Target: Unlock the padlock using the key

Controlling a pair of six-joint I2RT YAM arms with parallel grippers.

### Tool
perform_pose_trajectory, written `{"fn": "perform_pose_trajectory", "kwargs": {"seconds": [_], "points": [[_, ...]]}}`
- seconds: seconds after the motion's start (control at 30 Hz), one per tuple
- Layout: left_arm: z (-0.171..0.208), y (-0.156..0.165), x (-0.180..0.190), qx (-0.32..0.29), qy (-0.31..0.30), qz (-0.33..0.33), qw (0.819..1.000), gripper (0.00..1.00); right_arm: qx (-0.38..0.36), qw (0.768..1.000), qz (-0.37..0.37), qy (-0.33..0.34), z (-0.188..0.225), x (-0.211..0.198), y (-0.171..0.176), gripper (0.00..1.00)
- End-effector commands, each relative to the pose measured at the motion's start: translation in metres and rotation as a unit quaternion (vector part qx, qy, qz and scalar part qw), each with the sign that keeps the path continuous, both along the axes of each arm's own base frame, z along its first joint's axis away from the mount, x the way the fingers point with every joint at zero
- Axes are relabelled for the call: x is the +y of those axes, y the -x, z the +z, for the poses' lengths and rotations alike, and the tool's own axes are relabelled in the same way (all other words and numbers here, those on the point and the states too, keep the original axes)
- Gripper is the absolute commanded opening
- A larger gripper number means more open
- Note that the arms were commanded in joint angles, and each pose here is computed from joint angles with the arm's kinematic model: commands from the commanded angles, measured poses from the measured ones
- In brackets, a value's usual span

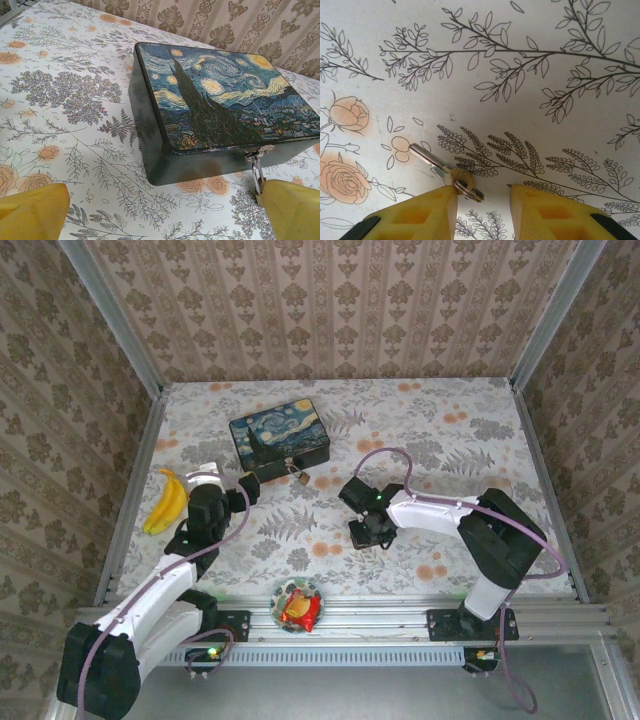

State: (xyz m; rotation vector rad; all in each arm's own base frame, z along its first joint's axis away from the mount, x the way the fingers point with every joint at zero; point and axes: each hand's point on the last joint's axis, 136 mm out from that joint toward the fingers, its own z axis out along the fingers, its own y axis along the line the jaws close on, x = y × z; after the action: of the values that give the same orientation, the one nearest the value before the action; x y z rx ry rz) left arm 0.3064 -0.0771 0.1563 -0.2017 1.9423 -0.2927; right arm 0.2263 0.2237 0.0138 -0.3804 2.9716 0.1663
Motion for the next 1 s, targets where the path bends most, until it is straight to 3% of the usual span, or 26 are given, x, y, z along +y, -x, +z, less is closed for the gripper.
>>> {"fn": "perform_pose_trajectory", "kwargs": {"seconds": [0.0, 0.47, 0.63, 0.87, 0.97], "points": [[0.011, -0.002, 0.005, -0.011, 0.010, 0.015, 1.000, 1.00, 0.009, 1.000, 0.015, -0.013, -0.009, 0.018, 0.004, 0.35], [0.011, 0.003, 0.008, -0.010, 0.011, 0.017, 1.000, 1.00, -0.001, 0.999, 0.024, -0.029, -0.006, 0.034, 0.001, 0.33], [0.012, 0.004, 0.011, -0.009, 0.011, 0.021, 1.000, 1.00, 0.006, 0.999, 0.026, -0.027, -0.013, 0.036, 0.003, 0.24], [0.013, 0.005, 0.013, 0.003, 0.017, 0.026, 0.999, 1.00, -0.005, 0.999, 0.030, -0.031, -0.003, 0.036, 0.001, 0.01], [0.018, 0.004, 0.013, 0.006, 0.020, 0.026, 0.999, 1.00, -0.021, 0.999, 0.031, -0.031, 0.007, 0.035, -0.002, 0.00]]}}
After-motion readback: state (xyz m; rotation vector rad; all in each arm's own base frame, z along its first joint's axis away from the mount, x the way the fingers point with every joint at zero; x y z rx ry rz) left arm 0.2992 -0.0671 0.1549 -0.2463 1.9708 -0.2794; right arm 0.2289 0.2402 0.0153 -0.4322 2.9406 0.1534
